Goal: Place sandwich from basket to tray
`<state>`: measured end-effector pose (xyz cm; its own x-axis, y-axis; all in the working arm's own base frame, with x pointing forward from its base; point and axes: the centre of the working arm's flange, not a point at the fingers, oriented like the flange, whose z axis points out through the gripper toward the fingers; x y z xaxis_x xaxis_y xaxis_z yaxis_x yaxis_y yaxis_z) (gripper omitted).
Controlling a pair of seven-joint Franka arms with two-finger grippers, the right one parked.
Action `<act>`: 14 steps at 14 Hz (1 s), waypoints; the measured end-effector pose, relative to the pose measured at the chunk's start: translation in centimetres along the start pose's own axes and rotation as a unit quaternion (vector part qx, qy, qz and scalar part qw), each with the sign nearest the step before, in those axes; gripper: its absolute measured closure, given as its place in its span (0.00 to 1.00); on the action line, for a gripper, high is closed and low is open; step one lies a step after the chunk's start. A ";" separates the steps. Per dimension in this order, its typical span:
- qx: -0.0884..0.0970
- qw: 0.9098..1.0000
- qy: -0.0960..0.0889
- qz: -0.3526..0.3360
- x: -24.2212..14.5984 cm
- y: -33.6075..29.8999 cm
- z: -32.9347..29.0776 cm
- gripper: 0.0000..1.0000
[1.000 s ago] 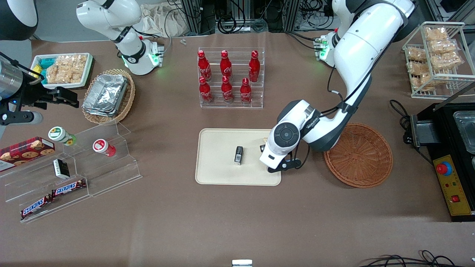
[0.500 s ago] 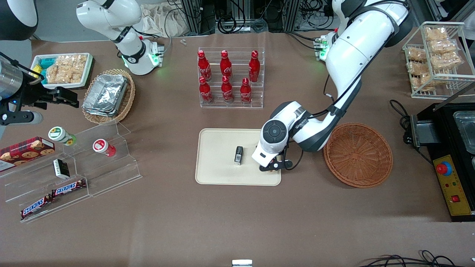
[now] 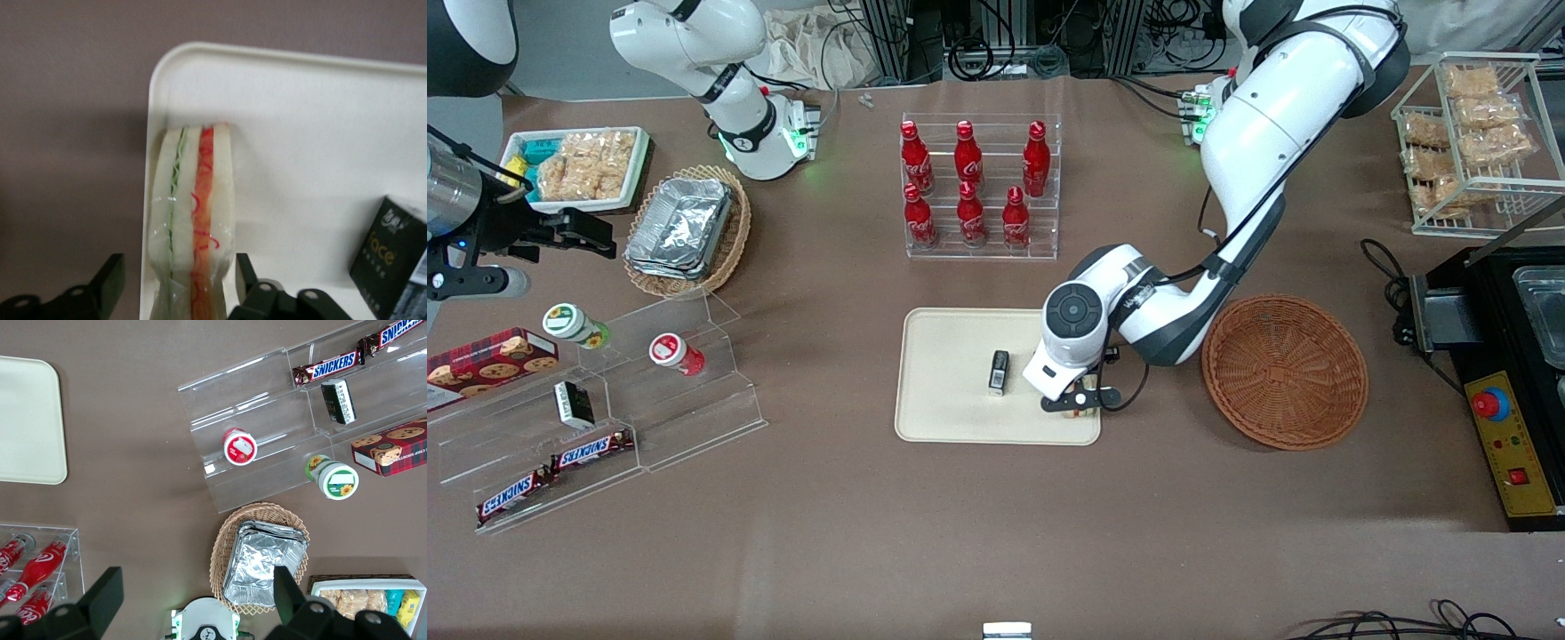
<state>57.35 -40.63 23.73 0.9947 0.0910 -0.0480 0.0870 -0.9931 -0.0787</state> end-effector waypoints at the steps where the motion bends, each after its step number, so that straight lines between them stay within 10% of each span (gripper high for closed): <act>1: -0.005 1.000 0.008 -0.005 0.6 -0.3 -1.1 0.11; 7: -0.011 0.997 0.043 -0.068 2.8 -6.2 -14.4 0.00; 14: -0.029 0.999 -0.003 -0.034 4.8 -22.6 -25.5 0.00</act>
<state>61.55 -19.60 50.72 0.9861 0.1583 -0.0510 0.1572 -0.9873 -0.0245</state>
